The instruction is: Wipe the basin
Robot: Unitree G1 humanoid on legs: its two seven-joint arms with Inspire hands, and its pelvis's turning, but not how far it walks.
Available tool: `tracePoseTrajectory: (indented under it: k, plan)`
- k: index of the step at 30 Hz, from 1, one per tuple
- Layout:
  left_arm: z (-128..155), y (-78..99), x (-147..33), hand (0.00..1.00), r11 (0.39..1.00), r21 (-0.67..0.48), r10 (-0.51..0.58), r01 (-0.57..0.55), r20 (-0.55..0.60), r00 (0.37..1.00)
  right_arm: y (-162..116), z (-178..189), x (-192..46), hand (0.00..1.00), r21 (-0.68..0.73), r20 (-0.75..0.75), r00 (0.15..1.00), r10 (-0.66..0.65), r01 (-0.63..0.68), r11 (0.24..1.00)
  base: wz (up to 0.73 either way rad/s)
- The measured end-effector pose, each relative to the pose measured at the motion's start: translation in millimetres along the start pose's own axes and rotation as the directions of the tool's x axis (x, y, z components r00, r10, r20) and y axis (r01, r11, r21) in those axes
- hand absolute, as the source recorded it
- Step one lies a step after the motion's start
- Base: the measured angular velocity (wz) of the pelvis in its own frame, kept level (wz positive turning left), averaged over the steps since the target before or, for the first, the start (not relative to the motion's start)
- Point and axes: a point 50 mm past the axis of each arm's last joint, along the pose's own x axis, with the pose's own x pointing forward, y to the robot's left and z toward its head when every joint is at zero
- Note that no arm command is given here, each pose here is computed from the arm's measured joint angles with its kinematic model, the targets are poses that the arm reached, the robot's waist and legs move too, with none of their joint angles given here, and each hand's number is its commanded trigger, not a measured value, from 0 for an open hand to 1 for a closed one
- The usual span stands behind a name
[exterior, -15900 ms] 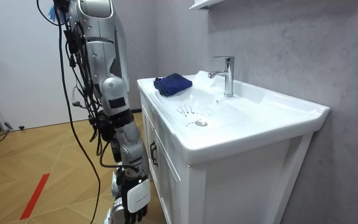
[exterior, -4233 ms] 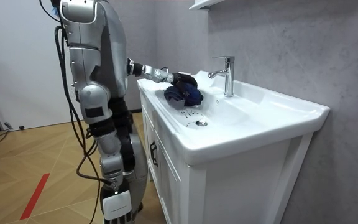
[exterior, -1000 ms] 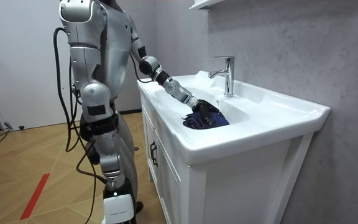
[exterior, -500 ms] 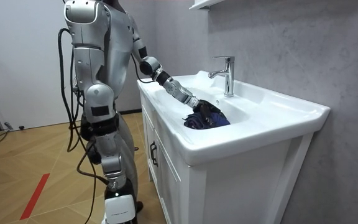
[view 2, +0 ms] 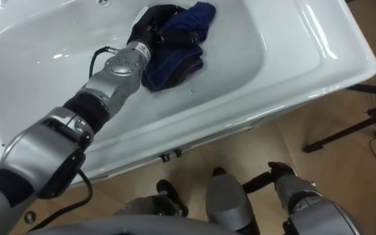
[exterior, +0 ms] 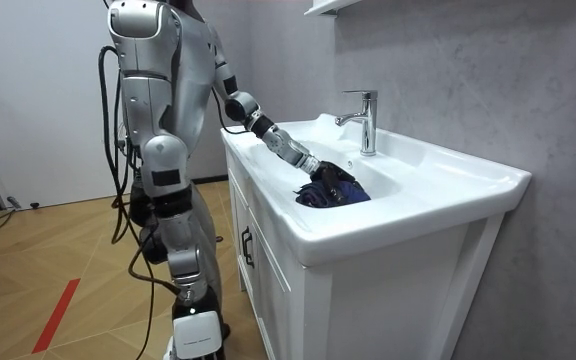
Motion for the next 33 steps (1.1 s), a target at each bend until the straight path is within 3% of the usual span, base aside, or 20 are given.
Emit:
tracePoseTrajectory:
  k: [8, 14, 19, 23, 25, 33]
  plan:
    - [0.0, -0.6, -0.2, 1.00, 1.000, 0.030, -0.004, 0.003, 0.012, 1.000, 1.6, 0.8, 0.0, 0.00, 0.003, 0.004, 1.000, 0.009, -0.010, 1.000, 0.00]
    - [-0.7, -0.1, -0.9, 1.00, 0.961, 0.278, -0.019, 0.000, 0.064, 0.998, 5.8, 1.4, 0.1, 0.00, 0.003, 0.005, 0.999, 0.036, -0.036, 0.999, 0.01]
    - [-11.8, 12.5, -5.0, 1.00, 0.870, 0.490, 0.019, -0.061, 0.091, 0.996, 5.4, 0.1, 0.1, 0.00, 0.016, 0.004, 0.999, 0.034, -0.034, 0.999, -0.10]
    - [-19.6, 28.6, -6.9, 1.00, 0.819, 0.562, 0.078, -0.118, 0.094, 0.992, 4.7, 0.1, 0.0, 0.00, 0.030, 0.005, 1.000, 0.031, -0.031, 0.999, -0.16]
    - [-27.7, 44.6, -10.6, 1.00, 0.776, 0.614, 0.119, -0.145, 0.083, 0.989, 3.9, -4.1, 0.0, 0.00, 0.055, -0.002, 1.000, 0.029, -0.028, 0.998, -0.10]
    - [-62.7, 106.9, -34.1, 1.00, 0.515, 0.843, 0.261, -0.158, 0.021, 0.965, -17.9, -27.3, -2.0, 0.00, 0.072, -0.058, 0.998, -0.034, 0.038, 0.997, -0.03]
